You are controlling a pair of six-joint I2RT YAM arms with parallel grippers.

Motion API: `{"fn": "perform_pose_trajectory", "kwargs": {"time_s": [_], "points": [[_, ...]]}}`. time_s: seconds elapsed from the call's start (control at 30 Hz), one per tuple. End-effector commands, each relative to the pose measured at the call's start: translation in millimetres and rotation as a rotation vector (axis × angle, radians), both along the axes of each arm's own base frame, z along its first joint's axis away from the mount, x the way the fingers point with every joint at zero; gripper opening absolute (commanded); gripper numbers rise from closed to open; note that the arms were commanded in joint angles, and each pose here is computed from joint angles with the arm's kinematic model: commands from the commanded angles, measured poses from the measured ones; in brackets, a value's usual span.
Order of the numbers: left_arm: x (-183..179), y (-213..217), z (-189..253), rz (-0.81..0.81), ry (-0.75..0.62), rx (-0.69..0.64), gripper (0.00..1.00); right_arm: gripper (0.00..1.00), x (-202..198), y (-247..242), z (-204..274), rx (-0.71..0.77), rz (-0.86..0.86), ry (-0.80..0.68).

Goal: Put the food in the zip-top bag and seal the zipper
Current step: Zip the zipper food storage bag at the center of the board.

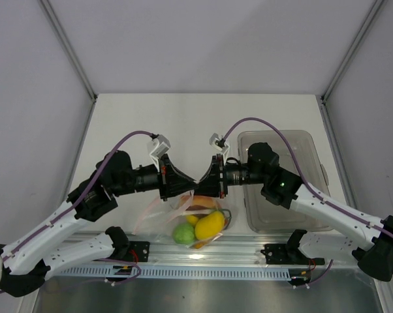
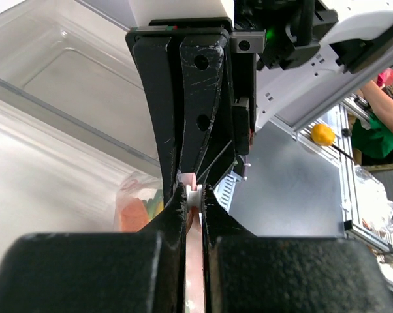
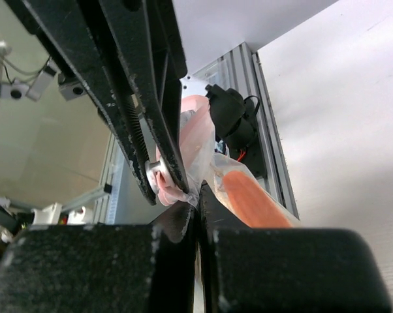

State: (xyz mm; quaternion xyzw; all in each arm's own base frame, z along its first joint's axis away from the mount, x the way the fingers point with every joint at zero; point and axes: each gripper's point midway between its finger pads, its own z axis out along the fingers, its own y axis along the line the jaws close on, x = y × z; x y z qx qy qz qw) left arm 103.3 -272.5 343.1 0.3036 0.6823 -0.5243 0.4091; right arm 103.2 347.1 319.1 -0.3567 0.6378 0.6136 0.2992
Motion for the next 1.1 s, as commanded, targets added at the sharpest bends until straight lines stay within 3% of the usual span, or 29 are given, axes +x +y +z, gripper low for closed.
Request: {"fn": "perform_pose_trajectory", "kwargs": {"time_s": [0.0, 0.1, 0.17, 0.27, 0.3, 0.37, 0.4, 0.53, 0.73, 1.03, 1.07], "points": [[-9, 5, -14, -0.014, 0.072, 0.049, 0.01, 0.0, 23, -1, 45, 0.156, -0.15, -0.035], [-8, 7, -11, 0.003, 0.072, 0.048, 0.02, 0.0, 22, -4, 49, 0.192, -0.16, -0.006], [-2, 10, -9, 0.041, 0.069, 0.046, 0.08, 0.0, 15, -2, 48, 0.195, -0.147, 0.0], [2, 12, -5, 0.068, 0.06, 0.043, 0.24, 0.0, 10, 3, 45, 0.165, -0.146, -0.03], [2, 12, -2, 0.071, 0.054, 0.038, 0.36, 0.0, 6, 5, 42, 0.151, -0.129, -0.022], [4, 11, 0, 0.073, 0.032, 0.036, 0.45, 0.0, 2, 7, 40, 0.141, -0.111, -0.013], [6, 12, 0, 0.081, 0.027, 0.041, 0.56, 0.0, 1, 8, 39, 0.138, -0.107, -0.013], [10, 13, -8, 0.091, -0.007, 0.059, 0.68, 0.0, -3, 7, 38, 0.126, -0.101, -0.002], [13, 22, -27, 0.128, 0.006, 0.118, 0.69, 0.0, -1, 3, 42, 0.126, -0.127, 0.02], [11, 33, -41, 0.162, 0.027, 0.161, 0.53, 0.0, 3, 1, 51, 0.119, -0.15, 0.059], [12, 35, -43, 0.171, 0.032, 0.171, 0.46, 0.0, 2, 1, 52, 0.12, -0.148, 0.06]]}}
